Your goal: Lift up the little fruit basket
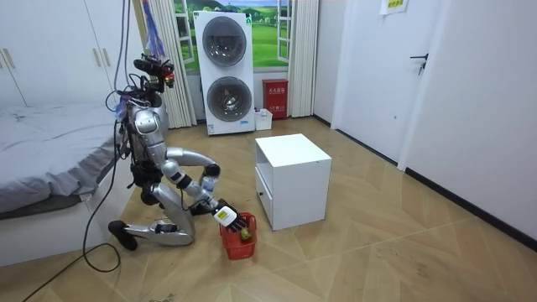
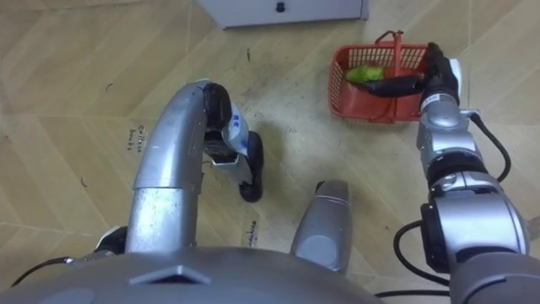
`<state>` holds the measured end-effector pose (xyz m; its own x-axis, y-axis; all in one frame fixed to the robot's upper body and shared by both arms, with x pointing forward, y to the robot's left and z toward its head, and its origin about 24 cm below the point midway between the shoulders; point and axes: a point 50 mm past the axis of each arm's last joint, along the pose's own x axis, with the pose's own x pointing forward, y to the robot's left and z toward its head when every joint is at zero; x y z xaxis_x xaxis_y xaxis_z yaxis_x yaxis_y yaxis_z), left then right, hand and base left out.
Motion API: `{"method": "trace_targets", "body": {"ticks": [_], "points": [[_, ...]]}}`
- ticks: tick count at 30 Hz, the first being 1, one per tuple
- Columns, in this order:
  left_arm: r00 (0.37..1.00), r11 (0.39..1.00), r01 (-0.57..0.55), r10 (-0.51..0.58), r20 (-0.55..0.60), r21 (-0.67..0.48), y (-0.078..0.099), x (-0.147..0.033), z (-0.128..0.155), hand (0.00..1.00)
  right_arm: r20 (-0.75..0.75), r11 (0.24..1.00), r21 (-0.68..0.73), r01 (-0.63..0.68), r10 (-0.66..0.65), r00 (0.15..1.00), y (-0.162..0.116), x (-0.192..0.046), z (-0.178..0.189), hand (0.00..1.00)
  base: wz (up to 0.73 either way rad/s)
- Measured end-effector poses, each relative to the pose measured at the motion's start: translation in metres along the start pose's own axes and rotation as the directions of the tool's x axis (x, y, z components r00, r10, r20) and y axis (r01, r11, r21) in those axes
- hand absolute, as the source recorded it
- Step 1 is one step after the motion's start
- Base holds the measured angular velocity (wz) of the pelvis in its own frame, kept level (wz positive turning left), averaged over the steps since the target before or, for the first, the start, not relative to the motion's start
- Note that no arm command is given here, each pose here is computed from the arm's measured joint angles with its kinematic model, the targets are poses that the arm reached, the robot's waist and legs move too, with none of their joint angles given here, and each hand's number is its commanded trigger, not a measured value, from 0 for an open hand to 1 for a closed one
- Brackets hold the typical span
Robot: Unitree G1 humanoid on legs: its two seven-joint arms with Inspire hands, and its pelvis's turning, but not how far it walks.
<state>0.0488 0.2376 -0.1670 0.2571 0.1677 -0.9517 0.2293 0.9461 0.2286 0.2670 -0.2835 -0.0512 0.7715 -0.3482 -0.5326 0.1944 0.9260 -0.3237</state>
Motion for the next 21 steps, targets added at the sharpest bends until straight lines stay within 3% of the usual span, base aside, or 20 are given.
{"method": "trace_targets", "body": {"ticks": [20,21], "points": [[0.999,0.999,0.05,-0.051,0.016,0.006,0.001,0.002,0.012,0.0,-0.103,0.996,0.03,-0.085,0.087,0.991,-0.01,-0.002,-0.022,0.0,0.0],[0.998,0.998,0.055,-0.055,0.016,0.007,0.001,0.002,0.012,0.0,-0.102,0.995,0.033,-0.093,0.096,0.99,-0.01,-0.002,-0.022,0.11,0.0]]}}
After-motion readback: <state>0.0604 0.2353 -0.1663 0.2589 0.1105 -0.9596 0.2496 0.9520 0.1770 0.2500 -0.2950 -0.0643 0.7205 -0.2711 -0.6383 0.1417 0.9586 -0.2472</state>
